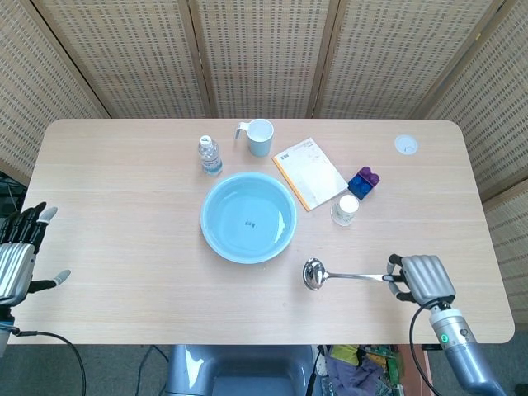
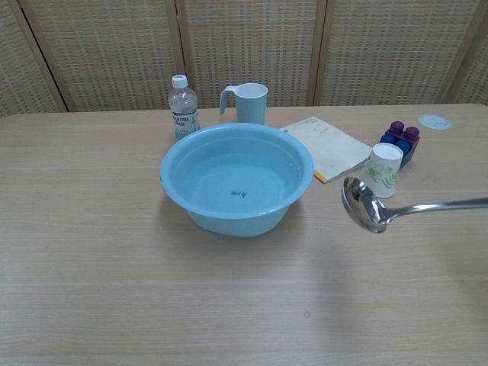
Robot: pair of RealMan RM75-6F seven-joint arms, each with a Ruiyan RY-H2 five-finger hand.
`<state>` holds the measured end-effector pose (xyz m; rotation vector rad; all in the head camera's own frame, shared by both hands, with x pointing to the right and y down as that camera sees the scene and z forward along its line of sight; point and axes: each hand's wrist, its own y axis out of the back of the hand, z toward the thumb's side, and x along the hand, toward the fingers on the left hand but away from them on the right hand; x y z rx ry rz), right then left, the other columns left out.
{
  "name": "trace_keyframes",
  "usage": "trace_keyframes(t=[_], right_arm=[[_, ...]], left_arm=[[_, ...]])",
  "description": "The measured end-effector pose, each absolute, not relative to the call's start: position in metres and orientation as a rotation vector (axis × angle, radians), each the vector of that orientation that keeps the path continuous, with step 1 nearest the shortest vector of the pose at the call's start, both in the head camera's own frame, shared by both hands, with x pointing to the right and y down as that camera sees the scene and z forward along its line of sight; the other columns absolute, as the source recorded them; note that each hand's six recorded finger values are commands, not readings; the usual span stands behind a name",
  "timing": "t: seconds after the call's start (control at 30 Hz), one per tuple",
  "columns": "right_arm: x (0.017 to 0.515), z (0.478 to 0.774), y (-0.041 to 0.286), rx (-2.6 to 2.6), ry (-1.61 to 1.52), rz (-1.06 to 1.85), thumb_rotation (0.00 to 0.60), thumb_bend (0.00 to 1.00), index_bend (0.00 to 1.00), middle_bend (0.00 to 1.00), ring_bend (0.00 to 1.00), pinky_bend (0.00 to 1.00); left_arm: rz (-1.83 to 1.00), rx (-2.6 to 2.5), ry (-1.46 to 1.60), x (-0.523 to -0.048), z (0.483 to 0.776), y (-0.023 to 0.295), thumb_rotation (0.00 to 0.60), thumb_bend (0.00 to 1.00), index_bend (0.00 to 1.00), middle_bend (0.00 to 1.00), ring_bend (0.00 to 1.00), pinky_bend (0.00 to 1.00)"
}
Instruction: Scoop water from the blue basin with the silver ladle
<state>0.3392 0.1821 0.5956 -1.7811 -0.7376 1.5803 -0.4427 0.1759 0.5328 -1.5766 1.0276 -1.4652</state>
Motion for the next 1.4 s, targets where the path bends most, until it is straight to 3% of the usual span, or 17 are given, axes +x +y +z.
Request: trace_keyframes(t=[0.23, 0.4, 0.73, 1.0, 1.4], right_arm=[[0.315, 0.562, 0.128, -1.701, -0.744, 1.522, 0.6, 0.92, 0.8, 0.92, 1.0, 1.0], [0.297, 0.556, 0.097, -1.66, -0.733, 1.523, 0.6, 0.93, 0.8, 0.92, 1.0, 1.0], [0.228, 0.597, 0.038, -1.491, -0.57, 1.604, 0.6, 0.94, 0.8, 0.92, 1.0, 1.0], [0.176, 0.633, 0.02, -1.389, -0.503, 1.625, 0.6, 0.95, 0.8, 0.92, 1.0, 1.0], [0.138, 0.661, 0.031, -1.242, -0.324, 1.613, 0.6, 0.96, 0.81, 0.92, 1.0, 1.0]], left_arm=[[-1.474, -1.572, 1.038, -0.445, 0.534, 0.173, 0.6, 0.0, 0.0, 0.0, 0.0, 0.0], [-1.486, -1.565, 1.038, -0.447, 0.536, 0.171, 0.6, 0.0, 0.0, 0.0, 0.0, 0.0], [-1.51, -1.569, 1.032, -0.45, 0.541, 0.17, 0.6, 0.0, 0.0, 0.0, 0.0, 0.0], [-1.547, -1.564, 1.03, -0.455, 0.549, 0.166, 0.6, 0.0, 0.0, 0.0, 0.0, 0.0], [-1.571, -1.57, 1.039, -0.46, 0.553, 0.163, 0.6, 0.0, 0.0, 0.0, 0.0, 0.0]])
